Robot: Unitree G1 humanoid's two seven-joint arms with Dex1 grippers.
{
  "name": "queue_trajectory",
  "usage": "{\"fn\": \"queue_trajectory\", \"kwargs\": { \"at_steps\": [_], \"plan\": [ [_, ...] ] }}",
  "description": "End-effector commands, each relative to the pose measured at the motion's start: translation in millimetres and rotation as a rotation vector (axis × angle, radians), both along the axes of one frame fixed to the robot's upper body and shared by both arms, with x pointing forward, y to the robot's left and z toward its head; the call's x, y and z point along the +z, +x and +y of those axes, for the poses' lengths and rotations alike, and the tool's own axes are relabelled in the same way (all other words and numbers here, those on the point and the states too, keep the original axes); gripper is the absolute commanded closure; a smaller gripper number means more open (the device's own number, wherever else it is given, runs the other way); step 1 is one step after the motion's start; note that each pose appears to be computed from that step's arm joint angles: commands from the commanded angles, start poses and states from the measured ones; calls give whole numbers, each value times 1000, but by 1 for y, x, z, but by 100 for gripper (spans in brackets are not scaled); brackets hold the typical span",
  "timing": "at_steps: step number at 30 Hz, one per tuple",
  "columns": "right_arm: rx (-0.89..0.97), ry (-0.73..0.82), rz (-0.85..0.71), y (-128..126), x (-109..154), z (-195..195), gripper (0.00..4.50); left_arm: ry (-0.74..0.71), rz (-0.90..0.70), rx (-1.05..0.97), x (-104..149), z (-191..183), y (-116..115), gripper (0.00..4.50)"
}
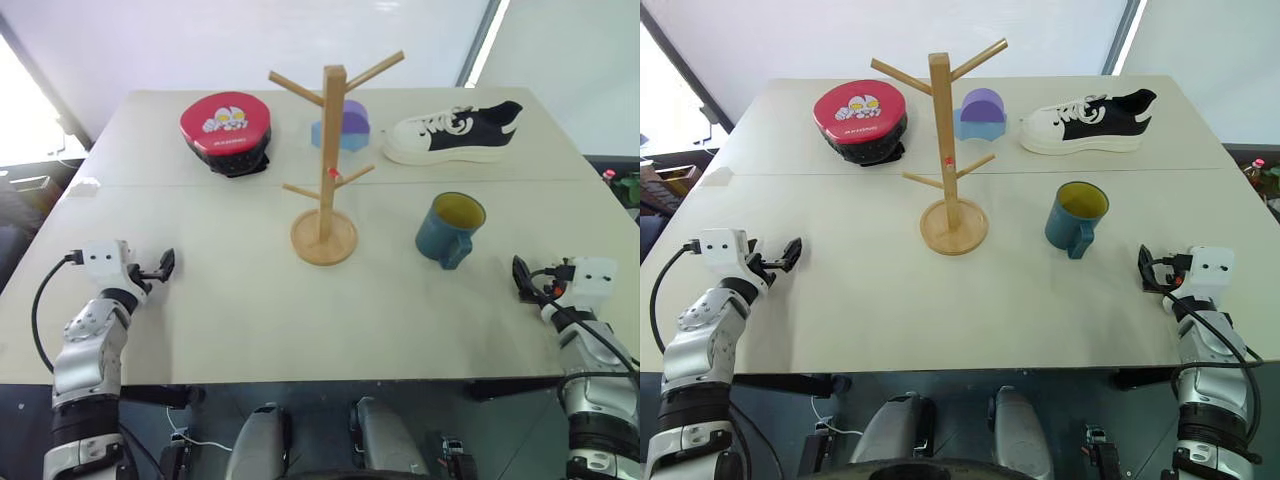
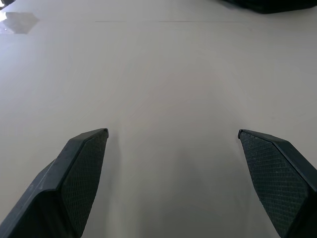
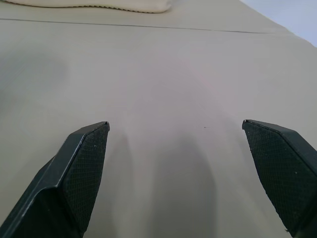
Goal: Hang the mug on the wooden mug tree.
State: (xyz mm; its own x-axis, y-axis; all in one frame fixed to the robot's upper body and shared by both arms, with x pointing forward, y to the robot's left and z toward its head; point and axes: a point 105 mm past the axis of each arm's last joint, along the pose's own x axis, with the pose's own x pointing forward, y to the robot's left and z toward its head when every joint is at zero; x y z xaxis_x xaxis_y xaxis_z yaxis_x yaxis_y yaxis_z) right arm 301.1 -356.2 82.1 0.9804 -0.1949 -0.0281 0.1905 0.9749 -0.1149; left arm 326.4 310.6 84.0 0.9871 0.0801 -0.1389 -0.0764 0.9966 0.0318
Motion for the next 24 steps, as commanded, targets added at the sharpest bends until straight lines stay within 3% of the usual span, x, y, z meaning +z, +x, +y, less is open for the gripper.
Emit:
{"fn": "queue_trajectory", "kwargs": {
  "at_steps": [1,9,14,17,24],
  "plan": [
    [13,-31,-58,2,20,3,4,38,-53,-18,17,0,0,0],
    [18,-33,-81,-4,28,5,4,9,-58,-88,20,-12,2,0],
    [109,-26,-97,-11,36,18,4,-23,-83,-421,27,-76,-11,0],
    [245,-36,-69,-17,34,39,86,-38,-70,-648,27,-122,-29,0],
    [527,-44,29,-35,18,95,446,-79,-56,-965,31,-195,-50,0]
  ]
}}
